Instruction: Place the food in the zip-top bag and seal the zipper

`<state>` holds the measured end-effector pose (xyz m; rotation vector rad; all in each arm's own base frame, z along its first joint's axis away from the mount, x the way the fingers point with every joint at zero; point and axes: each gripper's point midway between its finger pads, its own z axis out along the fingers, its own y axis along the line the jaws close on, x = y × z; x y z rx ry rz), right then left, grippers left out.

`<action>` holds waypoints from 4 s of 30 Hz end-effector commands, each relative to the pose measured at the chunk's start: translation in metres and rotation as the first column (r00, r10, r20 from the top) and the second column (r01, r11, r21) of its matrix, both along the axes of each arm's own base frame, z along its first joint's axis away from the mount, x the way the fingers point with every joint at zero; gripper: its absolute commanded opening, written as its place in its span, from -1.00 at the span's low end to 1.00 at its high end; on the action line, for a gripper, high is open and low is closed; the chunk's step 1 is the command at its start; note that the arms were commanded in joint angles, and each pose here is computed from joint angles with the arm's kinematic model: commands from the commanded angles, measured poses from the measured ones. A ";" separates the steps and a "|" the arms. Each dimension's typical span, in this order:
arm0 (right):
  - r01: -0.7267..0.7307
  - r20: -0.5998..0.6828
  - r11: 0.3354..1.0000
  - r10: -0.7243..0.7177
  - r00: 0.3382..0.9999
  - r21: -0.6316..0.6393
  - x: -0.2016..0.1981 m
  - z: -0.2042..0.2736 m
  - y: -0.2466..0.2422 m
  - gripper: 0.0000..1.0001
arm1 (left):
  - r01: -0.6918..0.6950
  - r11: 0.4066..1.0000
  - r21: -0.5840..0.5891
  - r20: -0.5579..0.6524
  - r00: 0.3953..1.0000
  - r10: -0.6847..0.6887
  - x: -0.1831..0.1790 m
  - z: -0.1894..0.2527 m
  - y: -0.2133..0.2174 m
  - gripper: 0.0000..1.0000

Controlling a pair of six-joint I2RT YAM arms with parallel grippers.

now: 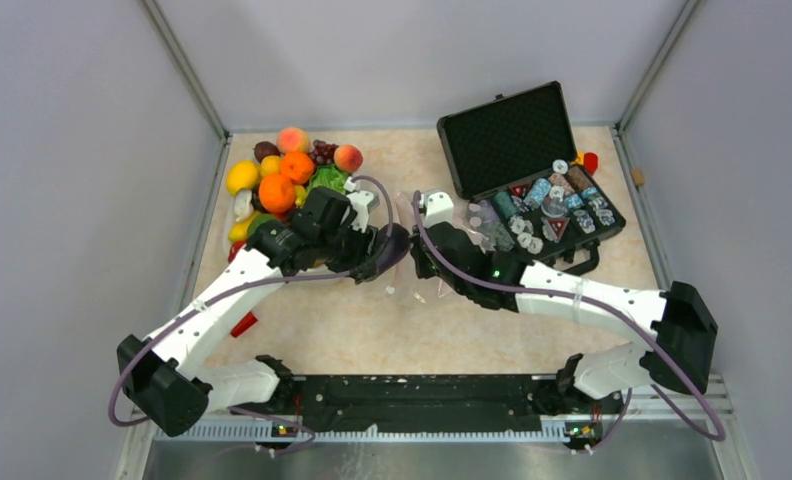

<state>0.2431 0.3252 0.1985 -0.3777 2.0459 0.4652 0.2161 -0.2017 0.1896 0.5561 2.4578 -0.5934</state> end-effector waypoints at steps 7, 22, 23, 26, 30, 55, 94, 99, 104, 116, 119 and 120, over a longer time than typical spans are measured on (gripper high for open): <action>-0.072 0.099 0.993 0.063 0.993 0.096 -0.006 0.036 0.008 -1.00 | 0.071 0.995 -0.071 0.058 0.996 -0.067 -0.001 0.038 -0.019 -0.79; -0.010 0.021 0.983 0.006 1.000 0.185 -0.009 0.013 0.005 -1.00 | 0.124 0.979 -0.163 0.125 0.987 -0.104 -0.022 0.057 -0.019 -0.71; -0.011 0.019 0.980 0.008 1.000 0.198 -0.011 0.014 0.005 -1.00 | 0.129 0.977 -0.169 0.122 0.986 -0.109 -0.023 0.056 -0.020 -0.71; -0.049 0.040 0.965 0.040 0.998 0.259 -0.015 0.022 0.009 -1.00 | 0.169 0.968 -0.186 0.096 0.984 -0.153 -0.030 0.051 -0.026 -0.70; -0.102 0.085 0.937 0.078 0.993 0.334 -0.023 0.034 0.009 -1.00 | 0.226 0.956 -0.190 0.034 0.974 -0.223 -0.039 0.034 -0.032 -0.70; -0.144 0.082 0.989 0.145 0.986 -0.024 -0.038 0.016 -0.007 -1.00 | 0.175 0.983 -0.048 -0.043 0.983 -0.178 -0.034 0.013 -0.022 -0.74; 0.053 -0.114 0.900 -0.004 0.994 0.433 -0.031 0.012 -0.026 -1.00 | 0.131 0.750 -0.648 0.396 0.900 0.185 -0.002 0.117 -0.050 -1.00; 0.180 -0.160 0.901 -0.125 0.979 0.395 -0.023 -0.001 -0.043 -1.00 | 0.000 0.839 -0.544 0.303 0.932 0.197 0.011 0.077 -0.045 -0.96; 0.292 -0.123 0.864 -0.265 0.956 0.411 -0.016 0.011 -0.079 -1.00 | -0.131 0.921 -0.367 0.114 0.976 0.184 0.010 0.014 -0.040 -1.00; 0.296 -0.068 0.859 -0.295 0.953 0.418 -0.018 0.027 -0.098 -1.00 | -0.217 0.931 -0.293 0.404 0.855 0.326 0.039 0.083 0.000 -1.00; 0.271 -0.077 0.873 -0.262 0.962 0.405 -0.018 0.024 -0.088 -1.00 | -0.338 0.918 -0.208 0.487 0.778 0.397 0.052 0.102 0.034 -1.00; 0.260 -0.079 0.879 -0.250 0.965 0.400 -0.018 0.022 -0.085 -1.00 | -0.380 0.908 -0.176 0.506 0.757 0.415 0.056 0.104 0.046 -1.00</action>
